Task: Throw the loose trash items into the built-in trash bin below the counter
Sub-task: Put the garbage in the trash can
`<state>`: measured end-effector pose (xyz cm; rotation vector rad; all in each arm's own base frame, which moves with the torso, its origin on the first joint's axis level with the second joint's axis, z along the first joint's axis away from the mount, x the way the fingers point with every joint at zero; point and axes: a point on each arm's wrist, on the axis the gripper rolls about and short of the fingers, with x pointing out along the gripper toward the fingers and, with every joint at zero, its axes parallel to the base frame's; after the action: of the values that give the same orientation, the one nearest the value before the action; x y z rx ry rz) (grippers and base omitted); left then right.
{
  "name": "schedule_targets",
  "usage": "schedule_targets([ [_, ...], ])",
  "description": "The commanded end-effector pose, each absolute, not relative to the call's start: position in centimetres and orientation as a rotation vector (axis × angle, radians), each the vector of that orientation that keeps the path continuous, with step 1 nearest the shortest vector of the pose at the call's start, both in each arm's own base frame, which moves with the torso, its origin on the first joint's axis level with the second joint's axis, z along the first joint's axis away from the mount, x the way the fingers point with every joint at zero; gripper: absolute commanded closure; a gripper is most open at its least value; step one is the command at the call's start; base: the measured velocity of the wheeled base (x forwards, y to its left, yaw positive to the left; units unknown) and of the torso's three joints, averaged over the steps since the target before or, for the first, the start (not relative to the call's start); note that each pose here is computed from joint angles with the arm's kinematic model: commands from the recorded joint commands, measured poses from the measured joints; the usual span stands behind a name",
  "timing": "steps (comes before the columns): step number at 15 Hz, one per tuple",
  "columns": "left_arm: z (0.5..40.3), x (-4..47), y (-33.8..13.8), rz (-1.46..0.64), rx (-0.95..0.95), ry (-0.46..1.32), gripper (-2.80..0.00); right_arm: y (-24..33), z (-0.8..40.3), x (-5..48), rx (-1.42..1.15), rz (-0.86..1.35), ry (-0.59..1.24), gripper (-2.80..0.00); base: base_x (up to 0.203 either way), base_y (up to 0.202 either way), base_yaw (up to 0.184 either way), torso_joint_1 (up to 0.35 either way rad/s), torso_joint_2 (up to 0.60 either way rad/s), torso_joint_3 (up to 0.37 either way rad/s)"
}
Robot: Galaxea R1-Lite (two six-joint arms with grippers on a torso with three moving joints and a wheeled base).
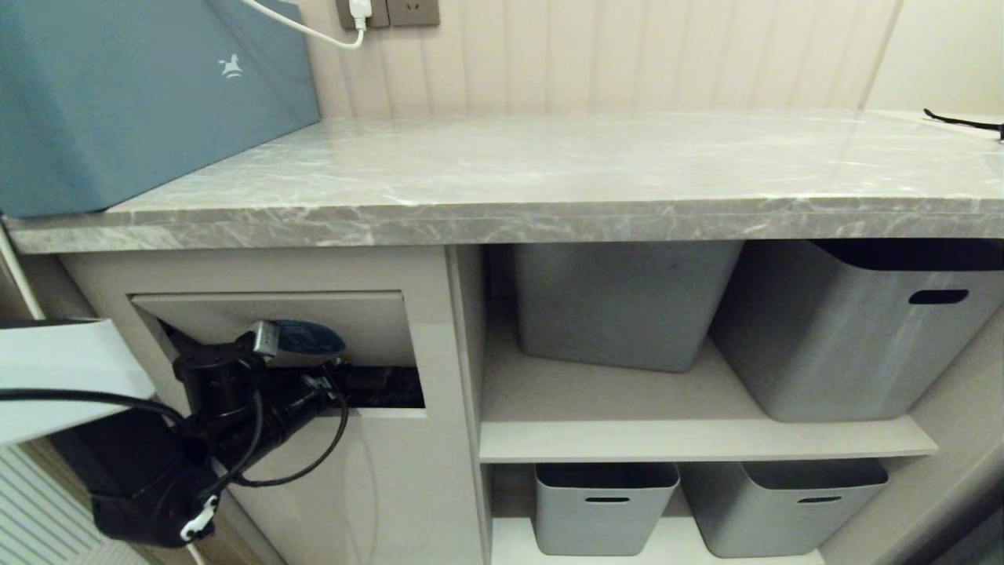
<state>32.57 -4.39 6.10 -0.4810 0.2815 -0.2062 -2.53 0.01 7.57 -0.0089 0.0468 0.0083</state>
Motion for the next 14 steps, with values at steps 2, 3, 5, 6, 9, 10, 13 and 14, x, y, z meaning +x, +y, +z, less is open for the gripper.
schedule_targets([
  [2,6.0,33.0,-4.5,-0.21,-0.486,0.271,-2.8,0.0,7.6,-2.5,-0.009,0.009,0.048,0.0,0.0,0.0,0.0,0.0,0.0,0.0],
  [3,6.2,33.2,-4.5,-0.211,-0.488,0.263,-2.8,0.0,7.6,-2.5,-0.009,0.009,0.049,0.0,0.0,0.0,0.0,0.0,0.0,0.0],
  [5,6.3,33.3,-4.5,-0.213,-0.488,0.255,-2.8,0.0,7.6,-2.5,-0.009,0.008,0.046,0.0,0.0,0.0,0.0,0.0,0.0,0.0],
  [6,6.4,33.2,-4.5,-0.213,-0.488,0.255,-2.8,0.0,7.6,-2.5,-0.009,0.008,0.049,0.0,0.0,0.0,0.0,0.0,0.0,0.0],
  [9,6.3,32.0,-4.3,-0.198,-0.493,0.281,-2.8,0.0,7.6,-2.5,-0.009,0.009,0.048,0.0,0.0,0.0,0.0,0.0,0.0,0.0],
  [10,6.3,31.0,-4.2,-0.19,-0.507,0.302,-2.8,0.0,7.6,-2.5,-0.009,0.009,0.048,0.0,0.0,0.0,0.0,0.0,0.0,0.0],
  [13,6.6,28.2,-3.8,-0.177,-0.529,0.33,-2.8,0.0,7.6,-2.5,-0.009,0.009,0.049,0.0,0.0,0.0,0.0,0.0,0.0,0.0],
  [14,6.8,26.9,-3.6,-0.172,-0.53,0.34,-2.8,0.0,7.6,-2.5,-0.009,0.009,0.049,0.0,0.0,0.0,0.0,0.0,0.0,0.0],
])
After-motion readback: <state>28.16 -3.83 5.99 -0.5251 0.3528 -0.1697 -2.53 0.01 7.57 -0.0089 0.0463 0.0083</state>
